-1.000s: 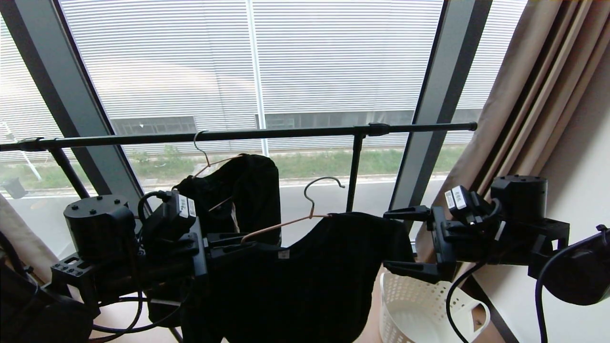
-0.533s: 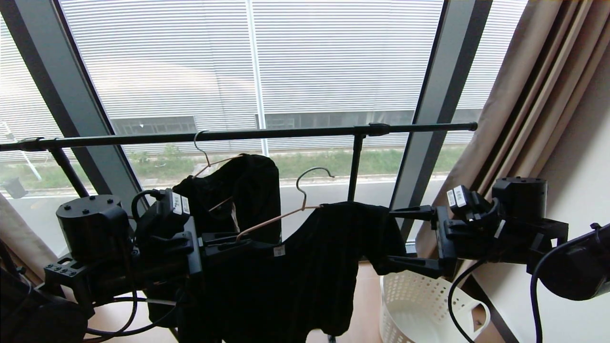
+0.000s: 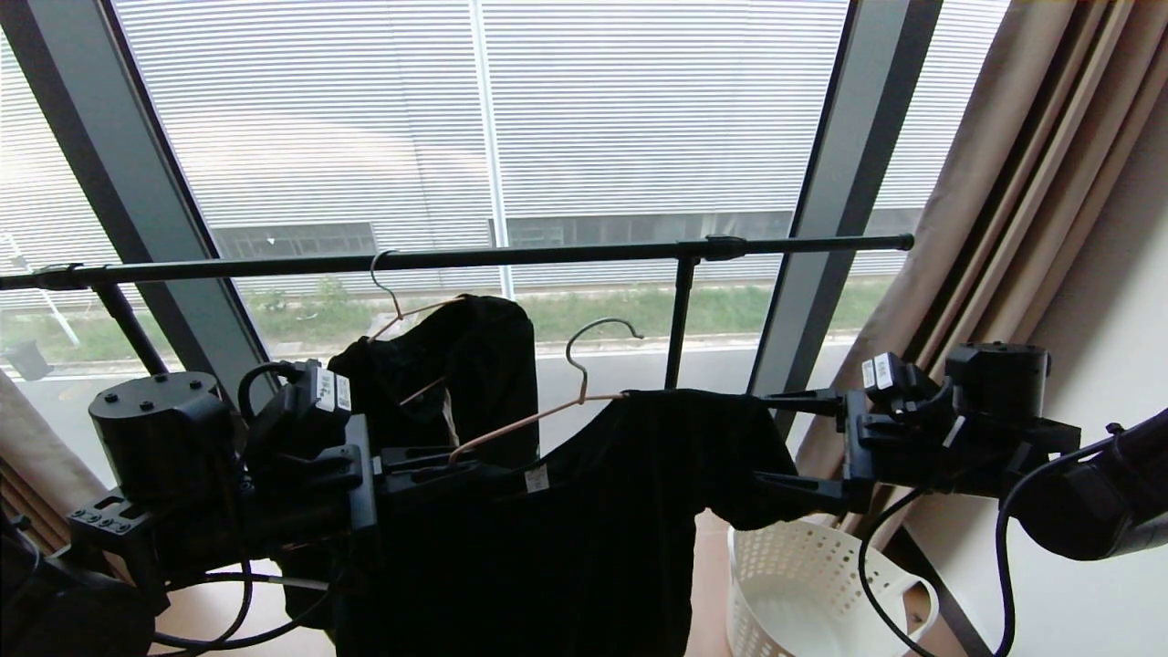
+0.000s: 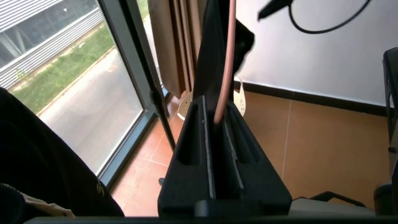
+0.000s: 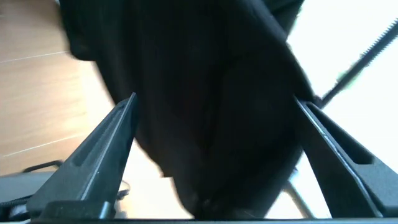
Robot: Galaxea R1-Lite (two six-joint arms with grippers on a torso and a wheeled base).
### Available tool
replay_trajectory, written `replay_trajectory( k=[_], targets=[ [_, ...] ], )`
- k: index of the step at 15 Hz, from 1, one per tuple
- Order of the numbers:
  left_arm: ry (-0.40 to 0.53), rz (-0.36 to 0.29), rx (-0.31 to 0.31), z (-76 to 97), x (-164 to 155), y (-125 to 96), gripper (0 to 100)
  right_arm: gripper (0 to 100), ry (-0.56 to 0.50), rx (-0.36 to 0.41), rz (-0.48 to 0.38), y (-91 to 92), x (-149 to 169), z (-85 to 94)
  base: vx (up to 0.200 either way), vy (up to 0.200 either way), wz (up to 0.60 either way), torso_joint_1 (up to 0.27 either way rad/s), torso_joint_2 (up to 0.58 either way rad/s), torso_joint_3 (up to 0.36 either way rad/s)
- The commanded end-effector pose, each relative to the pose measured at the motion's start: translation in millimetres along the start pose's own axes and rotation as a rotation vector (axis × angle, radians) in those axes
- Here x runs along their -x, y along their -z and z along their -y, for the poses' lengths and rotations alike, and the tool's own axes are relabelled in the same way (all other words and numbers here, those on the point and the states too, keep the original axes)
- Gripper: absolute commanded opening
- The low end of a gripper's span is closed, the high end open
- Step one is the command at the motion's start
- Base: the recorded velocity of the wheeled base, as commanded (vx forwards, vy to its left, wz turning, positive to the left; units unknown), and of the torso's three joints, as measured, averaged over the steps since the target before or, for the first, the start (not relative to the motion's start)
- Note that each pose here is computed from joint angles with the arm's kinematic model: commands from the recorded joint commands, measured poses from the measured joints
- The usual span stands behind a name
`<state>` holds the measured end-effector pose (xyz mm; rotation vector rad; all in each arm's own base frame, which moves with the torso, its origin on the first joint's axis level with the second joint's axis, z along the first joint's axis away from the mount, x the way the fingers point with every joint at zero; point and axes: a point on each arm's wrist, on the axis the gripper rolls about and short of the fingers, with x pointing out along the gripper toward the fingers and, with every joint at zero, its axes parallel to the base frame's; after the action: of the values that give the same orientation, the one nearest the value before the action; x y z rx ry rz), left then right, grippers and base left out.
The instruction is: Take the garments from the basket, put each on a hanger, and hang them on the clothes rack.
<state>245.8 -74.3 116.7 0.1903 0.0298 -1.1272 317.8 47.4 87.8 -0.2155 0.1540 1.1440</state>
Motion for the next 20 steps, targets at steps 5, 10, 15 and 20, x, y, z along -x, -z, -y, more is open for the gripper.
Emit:
replay_trajectory(
  k=[5, 10, 15, 20],
  targets=[
    [-0.006, 0.006, -0.007, -0.3, 2.3, -2.2, 0, 100, 0.033, -0.013, -0.005, 7.6, 6.6, 9.5, 0.000, 0.000, 0.00, 0.000, 0.00, 0.000],
    [-0.004, 0.011, -0.012, 2.2, 4.2, -4.7, 0, 100, 0.028, -0.053, -0.027, 25.7, -1.2, 18.1, 0.000, 0.000, 0.00, 0.000, 0.00, 0.000],
    [0.023, 0.014, -0.007, 6.0, 5.6, -4.3, 0, 100, 0.020, -0.094, -0.041, 36.3, -9.1, 21.9, 0.000, 0.000, 0.00, 0.000, 0.00, 0.000],
    [0.022, 0.014, -0.006, 5.7, 5.9, -4.3, 0, 0, 0.022, -0.102, -0.041, 35.8, -9.0, 21.9, 0.000, 0.000, 0.00, 0.000, 0.00, 0.000]
  ],
)
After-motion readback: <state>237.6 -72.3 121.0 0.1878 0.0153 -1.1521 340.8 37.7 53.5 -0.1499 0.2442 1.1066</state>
